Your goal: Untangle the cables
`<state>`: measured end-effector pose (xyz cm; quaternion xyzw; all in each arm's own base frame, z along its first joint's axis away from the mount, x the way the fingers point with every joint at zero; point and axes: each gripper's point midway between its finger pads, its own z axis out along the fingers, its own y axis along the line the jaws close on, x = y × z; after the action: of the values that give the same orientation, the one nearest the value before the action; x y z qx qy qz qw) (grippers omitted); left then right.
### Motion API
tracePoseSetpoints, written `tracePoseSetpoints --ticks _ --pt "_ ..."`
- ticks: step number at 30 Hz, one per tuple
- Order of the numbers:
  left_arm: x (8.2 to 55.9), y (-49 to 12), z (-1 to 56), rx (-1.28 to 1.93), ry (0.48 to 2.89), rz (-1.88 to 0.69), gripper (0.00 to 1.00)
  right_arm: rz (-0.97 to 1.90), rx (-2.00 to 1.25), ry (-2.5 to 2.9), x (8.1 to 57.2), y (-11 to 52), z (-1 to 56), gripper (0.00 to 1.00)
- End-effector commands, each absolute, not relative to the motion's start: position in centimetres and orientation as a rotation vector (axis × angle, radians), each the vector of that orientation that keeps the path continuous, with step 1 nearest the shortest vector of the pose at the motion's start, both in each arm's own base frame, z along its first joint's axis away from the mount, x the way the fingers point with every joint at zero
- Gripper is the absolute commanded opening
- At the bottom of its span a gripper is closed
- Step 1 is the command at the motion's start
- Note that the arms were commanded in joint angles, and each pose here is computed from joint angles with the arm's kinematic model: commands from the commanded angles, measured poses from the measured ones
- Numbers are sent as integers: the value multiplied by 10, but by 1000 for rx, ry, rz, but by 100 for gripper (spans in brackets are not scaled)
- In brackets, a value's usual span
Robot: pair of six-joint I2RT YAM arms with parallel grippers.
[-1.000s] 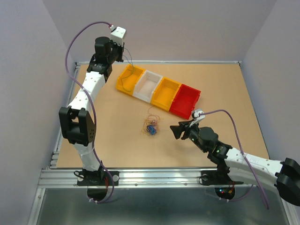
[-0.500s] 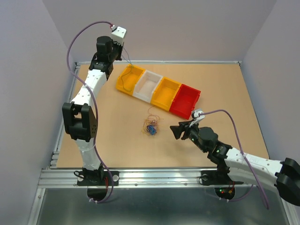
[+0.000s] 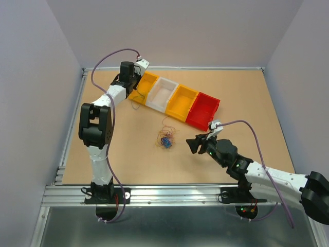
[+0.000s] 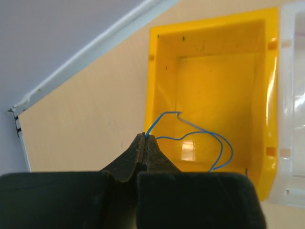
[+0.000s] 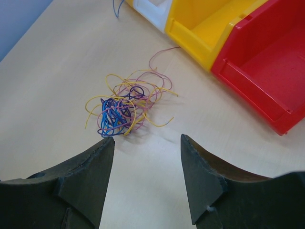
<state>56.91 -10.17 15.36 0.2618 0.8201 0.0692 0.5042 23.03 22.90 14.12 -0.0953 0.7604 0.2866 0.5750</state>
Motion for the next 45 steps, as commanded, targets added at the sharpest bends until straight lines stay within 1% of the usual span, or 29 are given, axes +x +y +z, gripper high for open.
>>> tracePoseSetpoints --ticks 1,3,6,8,12,14,16,17,18,19,20,23,24,25,29,33,34,35,37,38,41,43,45 --pt "576 -99 153 666 1948 239 0 693 -206 1757 233 234 153 63" --pt "582 -101 142 659 1966 226 0 696 -209 1763 234 236 152 63" --pt "587 -108 141 658 1964 196 0 690 -213 1781 236 239 149 63" --pt "594 -111 154 643 1939 182 0 691 -224 1799 237 243 145 63" --pt "597 -135 172 714 1901 80 0 694 -231 1816 237 246 140 64" --pt "592 -145 155 770 1953 64 0 689 -224 1815 237 244 141 64" --pt "594 -142 156 752 1973 88 12 690 -219 1812 237 244 141 64" --pt "593 -139 159 737 1974 91 20 692 -221 1812 237 244 141 64" --pt "593 -137 165 728 1964 88 33 692 -219 1812 237 244 141 64" --pt "589 -133 176 714 1941 82 37 692 -224 1813 237 245 141 64" --pt "586 -130 183 711 1929 80 46 693 -227 1815 237 245 141 64" --pt "568 -126 204 714 1903 79 52 694 -235 1821 236 247 140 68" --pt "559 -126 198 742 1911 68 57 693 -235 1822 237 247 139 68" --pt "552 -126 210 744 1894 63 59 693 -238 1822 237 247 140 68" --pt "527 -122 200 772 1953 46 67 695 -244 1830 236 248 138 69" --pt "490 -114 178 809 1970 39 71 693 -247 1835 236 248 135 72" --pt "476 -112 164 821 1994 28 72 691 -248 1838 236 248 134 73" --pt "471 -114 158 830 2001 9 75 690 -250 1838 236 249 135 75" --pt "461 -114 138 845 2044 -18 79 697 -258 1838 236 251 136 78" --pt "459 -116 132 851 2053 -36 80 693 -263 1845 236 251 134 81" --pt "457 -118 118 857 2066 -57 80 699 -273 1849 236 254 134 84" --pt "457 -122 111 865 2067 -76 76 700 -274 1852 236 254 133 84" --pt "458 -125 106 873 2073 -101 69 699 -271 1849 236 253 133 84"
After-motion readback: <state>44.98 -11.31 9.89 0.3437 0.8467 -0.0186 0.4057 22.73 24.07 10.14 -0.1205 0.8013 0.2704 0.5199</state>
